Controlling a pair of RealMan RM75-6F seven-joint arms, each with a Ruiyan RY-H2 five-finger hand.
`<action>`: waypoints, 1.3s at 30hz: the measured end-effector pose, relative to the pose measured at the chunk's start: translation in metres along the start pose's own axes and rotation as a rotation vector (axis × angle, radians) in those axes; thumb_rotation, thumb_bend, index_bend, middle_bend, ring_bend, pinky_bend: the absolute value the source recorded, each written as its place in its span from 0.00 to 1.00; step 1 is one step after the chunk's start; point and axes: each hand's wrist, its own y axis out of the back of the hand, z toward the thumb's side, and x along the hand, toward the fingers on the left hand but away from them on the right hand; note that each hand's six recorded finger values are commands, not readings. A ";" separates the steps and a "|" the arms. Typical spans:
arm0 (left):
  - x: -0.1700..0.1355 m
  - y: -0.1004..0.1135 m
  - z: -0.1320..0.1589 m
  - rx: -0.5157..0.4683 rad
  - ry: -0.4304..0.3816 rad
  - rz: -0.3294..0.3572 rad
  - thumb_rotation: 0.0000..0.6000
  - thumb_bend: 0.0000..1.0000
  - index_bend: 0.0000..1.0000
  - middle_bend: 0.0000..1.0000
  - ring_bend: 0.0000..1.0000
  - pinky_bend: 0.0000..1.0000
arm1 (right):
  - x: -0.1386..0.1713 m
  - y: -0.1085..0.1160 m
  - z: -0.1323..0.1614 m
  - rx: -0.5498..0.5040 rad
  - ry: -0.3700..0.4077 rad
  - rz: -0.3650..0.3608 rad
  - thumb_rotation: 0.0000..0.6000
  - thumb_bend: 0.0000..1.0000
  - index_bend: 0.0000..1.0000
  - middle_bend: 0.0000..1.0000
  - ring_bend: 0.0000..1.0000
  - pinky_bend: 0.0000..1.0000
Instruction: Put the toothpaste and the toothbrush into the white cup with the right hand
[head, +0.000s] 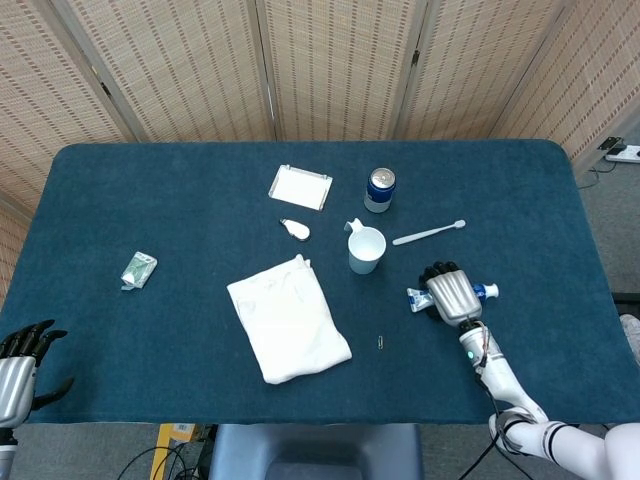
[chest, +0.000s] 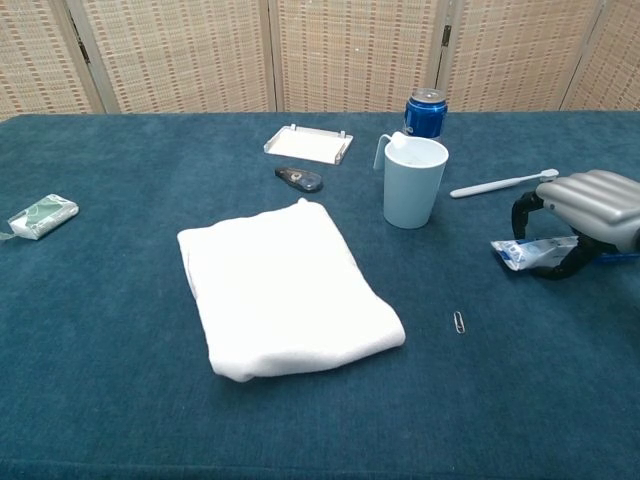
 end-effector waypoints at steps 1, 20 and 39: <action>0.000 0.000 0.000 0.000 0.000 0.001 1.00 0.27 0.28 0.17 0.15 0.18 | 0.000 0.000 0.000 -0.003 -0.002 0.004 1.00 0.14 0.49 0.36 0.26 0.29; 0.001 0.000 0.005 0.007 -0.004 -0.007 1.00 0.27 0.27 0.17 0.15 0.18 | 0.003 0.011 -0.022 -0.063 -0.057 0.115 1.00 0.14 0.42 0.34 0.26 0.29; -0.001 0.000 0.001 0.000 0.007 -0.011 1.00 0.27 0.27 0.17 0.15 0.18 | -0.006 0.029 -0.009 -0.185 -0.050 0.061 1.00 0.38 0.68 0.41 0.27 0.29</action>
